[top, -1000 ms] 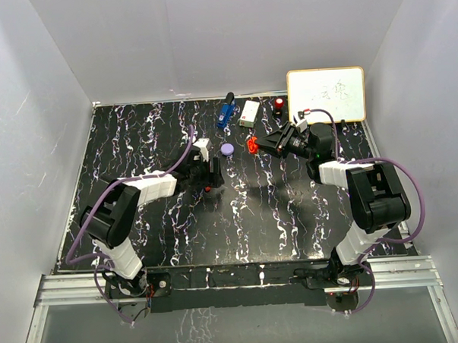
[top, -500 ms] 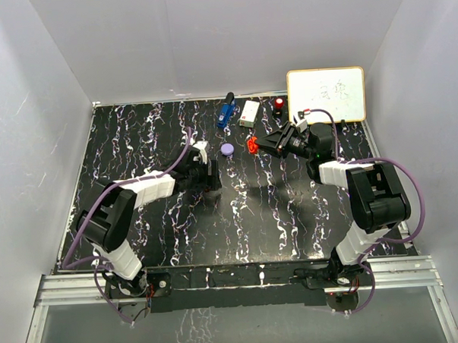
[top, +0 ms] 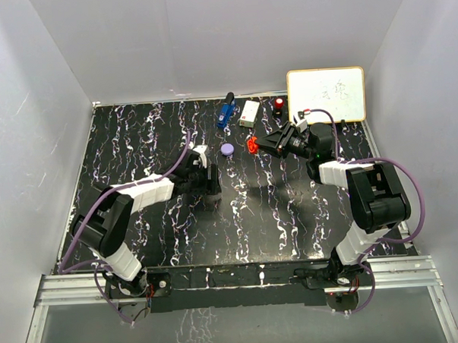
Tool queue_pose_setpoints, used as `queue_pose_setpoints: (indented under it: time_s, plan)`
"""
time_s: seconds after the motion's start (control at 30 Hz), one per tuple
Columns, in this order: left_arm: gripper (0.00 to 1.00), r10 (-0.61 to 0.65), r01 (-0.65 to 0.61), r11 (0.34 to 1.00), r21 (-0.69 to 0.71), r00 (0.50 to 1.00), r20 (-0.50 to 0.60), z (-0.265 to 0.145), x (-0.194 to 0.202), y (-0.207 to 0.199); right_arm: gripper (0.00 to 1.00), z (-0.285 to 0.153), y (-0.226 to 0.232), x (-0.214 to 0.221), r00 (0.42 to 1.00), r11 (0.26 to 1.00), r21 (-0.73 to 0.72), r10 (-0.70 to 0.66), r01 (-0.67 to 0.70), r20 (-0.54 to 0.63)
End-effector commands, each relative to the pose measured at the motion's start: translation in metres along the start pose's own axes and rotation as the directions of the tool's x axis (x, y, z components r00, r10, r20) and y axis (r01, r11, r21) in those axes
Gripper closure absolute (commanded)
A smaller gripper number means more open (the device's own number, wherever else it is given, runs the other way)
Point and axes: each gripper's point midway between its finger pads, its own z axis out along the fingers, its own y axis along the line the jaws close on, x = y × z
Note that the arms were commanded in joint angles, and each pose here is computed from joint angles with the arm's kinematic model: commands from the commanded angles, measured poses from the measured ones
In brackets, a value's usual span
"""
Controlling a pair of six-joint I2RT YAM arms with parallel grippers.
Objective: Insert the wireless bluetooth earbuds into the charging case
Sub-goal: Pick up the earbud from the center of the board.
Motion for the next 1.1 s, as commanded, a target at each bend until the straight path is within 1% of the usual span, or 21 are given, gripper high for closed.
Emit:
queue_pose_setpoints:
  time_s: [0.0,0.13,0.3,0.4,0.5,0.63,0.9,1.07]
  plan:
    - [0.3,0.011,-0.011,1.0,0.027,1.0,-0.003,-0.01,0.003,-0.012,1.0,0.0,0.026,-0.01,0.996,0.993,-0.078,-0.081,0.083,0.027]
    - [0.31,0.009,-0.01,1.0,-0.029,1.0,-0.016,-0.006,0.005,-0.002,1.0,-0.001,0.027,-0.01,0.996,0.993,-0.08,-0.082,0.084,0.028]
    - [0.33,-0.017,0.012,0.982,-0.189,1.0,-0.025,-0.005,0.002,0.023,1.0,-0.001,0.028,-0.009,0.996,0.993,-0.081,-0.083,0.085,0.027]
    - [0.33,-0.022,0.012,0.965,-0.261,0.999,-0.038,-0.007,0.003,0.035,1.0,-0.001,0.026,-0.009,0.996,0.994,-0.078,-0.08,0.082,0.027]
    - [0.35,-0.011,-0.001,0.958,-0.287,0.999,-0.041,-0.005,0.003,0.039,1.0,0.0,0.025,-0.009,0.997,0.994,-0.078,-0.079,0.081,0.025]
    - [0.39,0.004,-0.016,0.956,-0.292,0.999,-0.044,-0.001,0.004,0.038,1.0,0.0,0.026,-0.009,0.996,0.993,-0.079,-0.081,0.082,0.025]
    - [0.4,0.073,-0.088,0.922,-0.376,0.996,-0.052,0.004,0.005,0.037,1.0,0.0,0.025,-0.008,0.997,0.994,-0.08,-0.079,0.081,0.022]
    - [0.47,0.092,-0.114,0.904,-0.413,0.993,-0.073,0.008,0.01,0.039,1.0,-0.001,0.026,-0.009,0.997,0.993,-0.081,-0.081,0.082,0.022]
